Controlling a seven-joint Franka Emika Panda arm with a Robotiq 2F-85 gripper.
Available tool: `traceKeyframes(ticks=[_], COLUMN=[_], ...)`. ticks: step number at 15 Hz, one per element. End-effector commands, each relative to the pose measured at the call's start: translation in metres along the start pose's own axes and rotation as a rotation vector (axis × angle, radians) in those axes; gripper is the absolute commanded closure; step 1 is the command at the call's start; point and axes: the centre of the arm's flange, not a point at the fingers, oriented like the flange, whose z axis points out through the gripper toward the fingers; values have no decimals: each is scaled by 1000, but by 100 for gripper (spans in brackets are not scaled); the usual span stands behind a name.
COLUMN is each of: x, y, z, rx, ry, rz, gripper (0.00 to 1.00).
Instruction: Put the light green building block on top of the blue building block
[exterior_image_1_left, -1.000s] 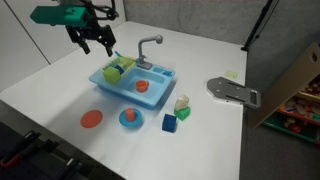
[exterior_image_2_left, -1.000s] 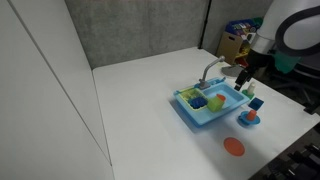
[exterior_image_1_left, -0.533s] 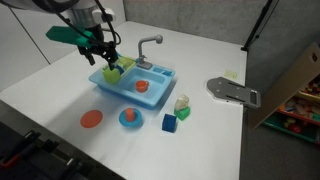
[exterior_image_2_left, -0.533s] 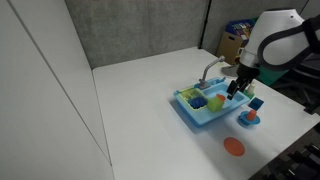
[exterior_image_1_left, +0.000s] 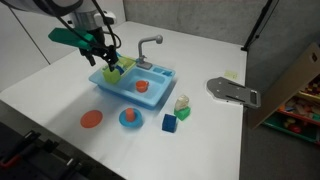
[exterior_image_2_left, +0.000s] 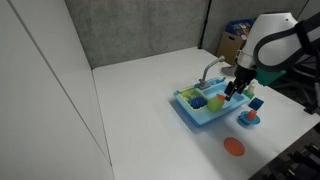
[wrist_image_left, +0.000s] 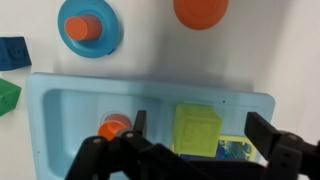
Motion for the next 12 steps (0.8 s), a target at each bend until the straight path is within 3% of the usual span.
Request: traceKeyframes(ticks=[1,12], x=[2,36], y=[0,-23], z=[2,34], rx=[1,-10], ry=[5,104], rz=[0,3], gripper=[0,0])
